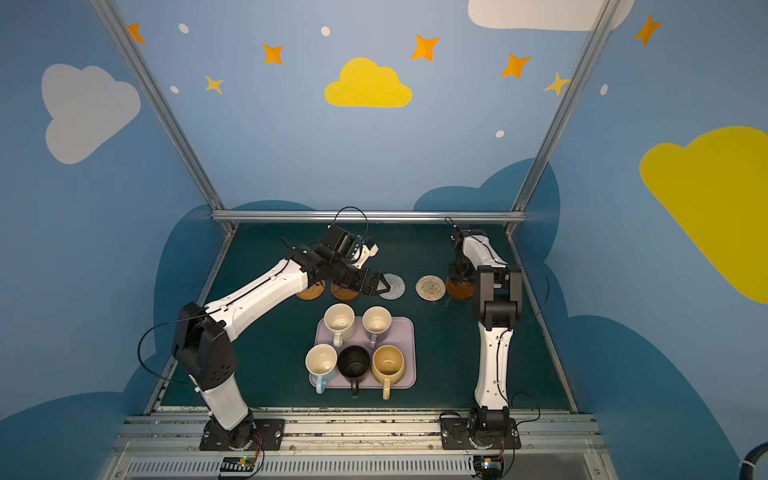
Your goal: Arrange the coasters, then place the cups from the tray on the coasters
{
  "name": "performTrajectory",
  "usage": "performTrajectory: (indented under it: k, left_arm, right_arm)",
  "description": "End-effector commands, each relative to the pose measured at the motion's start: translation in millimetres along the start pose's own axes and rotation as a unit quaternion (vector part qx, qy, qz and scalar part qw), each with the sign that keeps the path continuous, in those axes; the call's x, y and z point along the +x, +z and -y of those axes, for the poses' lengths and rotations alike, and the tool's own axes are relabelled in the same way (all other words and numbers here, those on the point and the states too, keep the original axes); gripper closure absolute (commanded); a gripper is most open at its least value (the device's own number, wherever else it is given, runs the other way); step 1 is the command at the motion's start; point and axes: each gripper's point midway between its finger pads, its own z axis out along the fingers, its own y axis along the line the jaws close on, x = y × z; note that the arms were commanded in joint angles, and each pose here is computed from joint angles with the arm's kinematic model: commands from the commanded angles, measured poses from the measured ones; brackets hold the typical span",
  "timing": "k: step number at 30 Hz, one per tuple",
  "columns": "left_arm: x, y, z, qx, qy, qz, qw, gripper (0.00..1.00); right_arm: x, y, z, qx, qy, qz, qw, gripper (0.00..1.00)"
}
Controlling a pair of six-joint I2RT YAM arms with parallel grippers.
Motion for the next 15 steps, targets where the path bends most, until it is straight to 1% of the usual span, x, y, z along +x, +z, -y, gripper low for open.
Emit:
performTrajectory:
  k: [1, 4, 6, 8, 10, 12, 15]
  left_arm:
    - [-7, -11, 6, 0.007, 0.002, 0.016, 1.000, 0.00]
    - [-8, -11, 5, 0.006, 0.001, 0.018, 1.000, 0.00]
    - [-7, -10, 5, 0.007, 0.001, 0.017, 1.000, 0.00]
    - [-8, -10, 5, 0.007, 0.000, 0.017, 1.000, 0.00]
    - [-7, -11, 5, 0.006, 0.000, 0.018, 1.000, 0.00]
    - [-7, -11, 5, 0.007, -0.001, 0.019, 1.000, 0.00]
    - [-7, -9, 4, 0.007, -0.003, 0.017, 1.000, 0.00]
  right_arm:
    - [24, 27, -16, -0.033, -0.003, -0.046, 0.998, 0.50]
    - [25, 26, -33, -0.046, -0.031, -0.046, 0.997, 0.50]
    - [28, 27, -36, -0.038, -0.045, -0.053, 0.997, 0.50]
    - [30, 28, -30, -0.028, -0.039, -0.054, 0.997, 0.50]
    - [33, 29, -29, -0.041, -0.030, -0.059, 0.997, 0.51]
    - [34, 29, -35, -0.057, -0.036, -0.052, 0.996, 0.51]
    - [37, 33, -33, -0.049, -0.040, -0.060, 0.996, 0.51]
